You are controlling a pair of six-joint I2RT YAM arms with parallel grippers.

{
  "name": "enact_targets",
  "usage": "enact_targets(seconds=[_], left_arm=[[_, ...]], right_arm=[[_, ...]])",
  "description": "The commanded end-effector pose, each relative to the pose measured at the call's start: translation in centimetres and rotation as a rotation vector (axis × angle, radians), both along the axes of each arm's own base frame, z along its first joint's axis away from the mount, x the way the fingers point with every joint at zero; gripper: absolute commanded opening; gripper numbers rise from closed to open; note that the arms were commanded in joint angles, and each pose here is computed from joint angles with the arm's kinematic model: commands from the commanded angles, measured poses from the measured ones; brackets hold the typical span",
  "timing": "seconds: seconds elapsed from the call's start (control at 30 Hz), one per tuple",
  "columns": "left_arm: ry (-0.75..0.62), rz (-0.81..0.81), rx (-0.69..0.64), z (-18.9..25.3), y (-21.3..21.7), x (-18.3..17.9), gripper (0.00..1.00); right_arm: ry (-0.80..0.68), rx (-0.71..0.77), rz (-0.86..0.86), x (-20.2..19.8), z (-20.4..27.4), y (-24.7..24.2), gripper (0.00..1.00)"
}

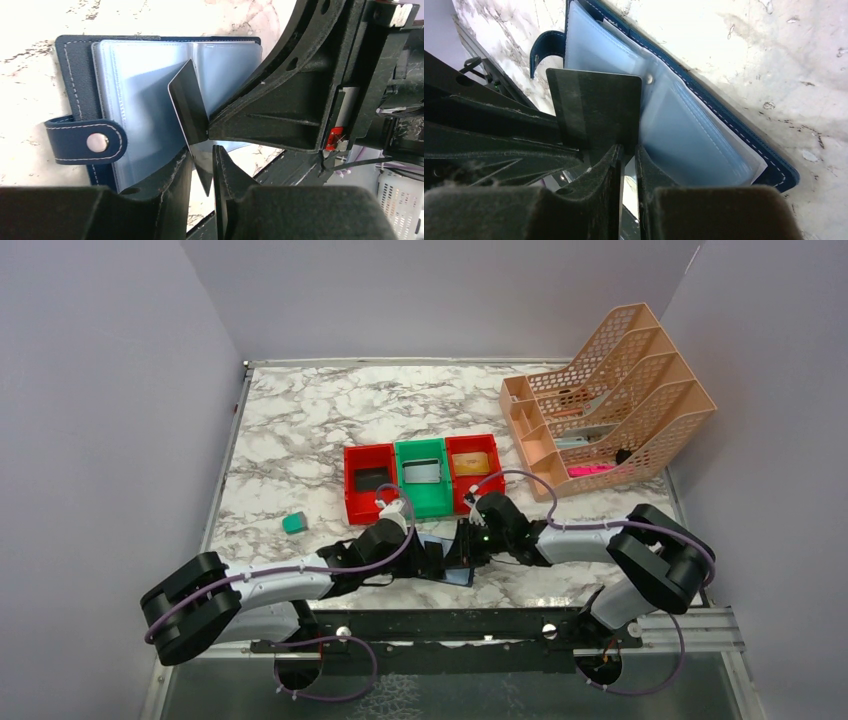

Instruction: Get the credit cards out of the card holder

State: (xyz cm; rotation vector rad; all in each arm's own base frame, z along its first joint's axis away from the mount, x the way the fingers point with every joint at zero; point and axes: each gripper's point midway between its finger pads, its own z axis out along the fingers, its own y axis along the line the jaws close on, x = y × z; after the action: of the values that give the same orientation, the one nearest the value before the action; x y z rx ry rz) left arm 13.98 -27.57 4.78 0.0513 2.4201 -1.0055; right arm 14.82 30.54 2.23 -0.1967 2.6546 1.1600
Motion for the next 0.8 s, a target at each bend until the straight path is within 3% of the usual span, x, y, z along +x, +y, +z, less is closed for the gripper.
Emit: enact_targets(seconds=[0.0,0.77], left_arm=[[0.009,-0.045,-0.103,1.7,-2.2,-0.3,0.25],[-0.022,0.027,0.087,0.7,-0.7,1.7,0.28]], right_arm=[[0.062,-0.019,-0.023,-0.9,-1.5,-0.6,0.18],[0.056,-0.090,-0.062,-0.3,-2.0,-1.4,0.15]])
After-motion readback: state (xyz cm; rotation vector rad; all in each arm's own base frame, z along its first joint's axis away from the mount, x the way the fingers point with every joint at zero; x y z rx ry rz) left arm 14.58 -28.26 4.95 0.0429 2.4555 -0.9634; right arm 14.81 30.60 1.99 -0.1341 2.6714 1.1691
